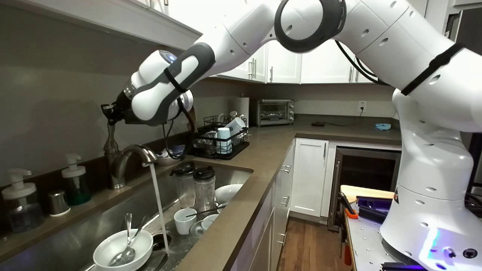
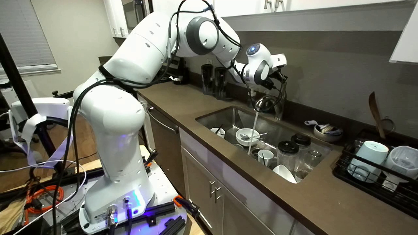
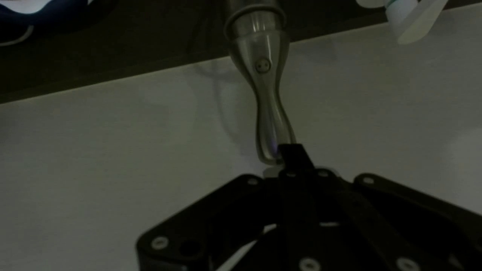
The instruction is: Close the faucet, open the faucet, close the faucet
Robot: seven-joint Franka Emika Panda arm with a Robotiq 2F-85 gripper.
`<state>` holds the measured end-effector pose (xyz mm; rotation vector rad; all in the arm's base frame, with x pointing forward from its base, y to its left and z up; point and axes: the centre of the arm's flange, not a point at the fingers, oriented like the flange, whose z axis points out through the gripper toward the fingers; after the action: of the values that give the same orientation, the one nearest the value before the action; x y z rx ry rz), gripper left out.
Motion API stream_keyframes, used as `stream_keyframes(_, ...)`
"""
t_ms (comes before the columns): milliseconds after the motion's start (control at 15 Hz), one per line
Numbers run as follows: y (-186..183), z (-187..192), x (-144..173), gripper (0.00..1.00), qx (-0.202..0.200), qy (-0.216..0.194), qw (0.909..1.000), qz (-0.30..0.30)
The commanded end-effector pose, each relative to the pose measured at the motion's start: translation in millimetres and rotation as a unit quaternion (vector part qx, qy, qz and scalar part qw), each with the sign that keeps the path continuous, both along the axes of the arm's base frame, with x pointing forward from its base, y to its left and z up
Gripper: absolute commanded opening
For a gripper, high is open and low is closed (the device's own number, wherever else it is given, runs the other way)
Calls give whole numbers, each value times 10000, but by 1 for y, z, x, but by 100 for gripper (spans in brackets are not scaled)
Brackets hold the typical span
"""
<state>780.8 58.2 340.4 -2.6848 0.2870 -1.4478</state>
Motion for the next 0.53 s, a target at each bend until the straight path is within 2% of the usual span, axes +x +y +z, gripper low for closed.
stream_keyframes(0, -7, 6, 0, 0, 19, 29, 10000, 7)
stream_keyframes(467, -14, 5, -29, 0, 87, -240, 9996, -112)
